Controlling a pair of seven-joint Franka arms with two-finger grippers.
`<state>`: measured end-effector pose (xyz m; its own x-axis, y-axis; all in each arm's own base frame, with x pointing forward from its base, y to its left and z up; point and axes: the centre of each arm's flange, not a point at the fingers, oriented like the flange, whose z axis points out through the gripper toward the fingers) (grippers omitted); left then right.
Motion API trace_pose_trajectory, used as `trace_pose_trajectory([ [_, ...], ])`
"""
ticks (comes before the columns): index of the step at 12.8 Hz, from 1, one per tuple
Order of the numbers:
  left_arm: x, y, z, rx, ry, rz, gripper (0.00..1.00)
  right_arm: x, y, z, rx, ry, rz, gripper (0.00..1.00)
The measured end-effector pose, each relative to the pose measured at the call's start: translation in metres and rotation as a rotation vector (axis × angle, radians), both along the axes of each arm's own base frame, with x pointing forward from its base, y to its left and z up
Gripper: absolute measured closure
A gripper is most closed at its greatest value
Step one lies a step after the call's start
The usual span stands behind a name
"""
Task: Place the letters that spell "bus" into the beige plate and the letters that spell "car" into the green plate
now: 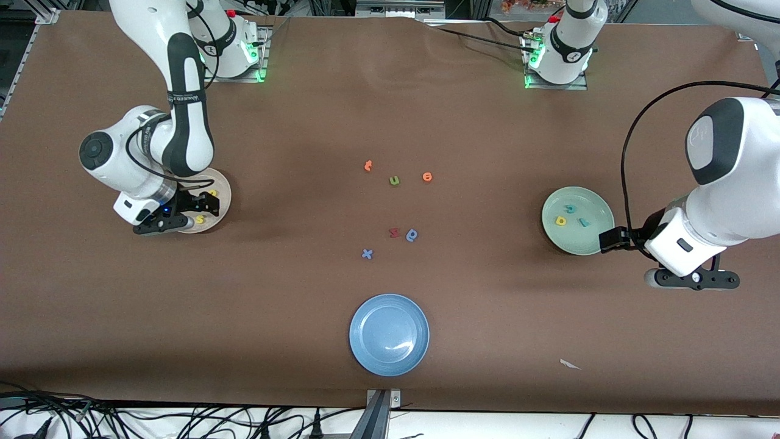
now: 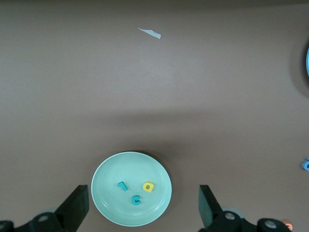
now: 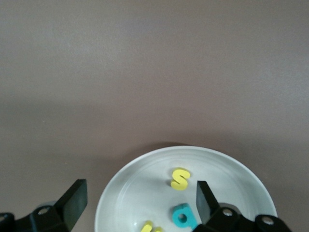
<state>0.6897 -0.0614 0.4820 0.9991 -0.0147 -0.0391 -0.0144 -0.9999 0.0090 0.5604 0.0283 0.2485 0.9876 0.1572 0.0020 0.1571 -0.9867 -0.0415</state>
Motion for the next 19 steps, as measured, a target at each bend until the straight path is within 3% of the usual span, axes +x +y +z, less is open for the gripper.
trace_pose_trajectory([
  [3, 0.000, -0.001, 0.000, 0.000, 0.000, -0.001, 0.00, 0.032, 0.015, 0.049, -0.028, 0.072, -0.007, 0.00],
  [9, 0.000, -0.001, 0.000, 0.000, 0.000, -0.001, 0.00, 0.067, 0.020, 0.142, -0.060, 0.108, -0.011, 0.00],
  [13, 0.000, -0.001, 0.000, 0.000, -0.001, -0.001, 0.00, 0.084, 0.035, 0.151, -0.132, 0.155, -0.037, 0.00],
  [19, 0.000, -0.001, 0.000, 0.000, -0.001, -0.002, 0.00, 0.067, 0.003, 0.253, -0.056, 0.138, -0.032, 0.00],
])
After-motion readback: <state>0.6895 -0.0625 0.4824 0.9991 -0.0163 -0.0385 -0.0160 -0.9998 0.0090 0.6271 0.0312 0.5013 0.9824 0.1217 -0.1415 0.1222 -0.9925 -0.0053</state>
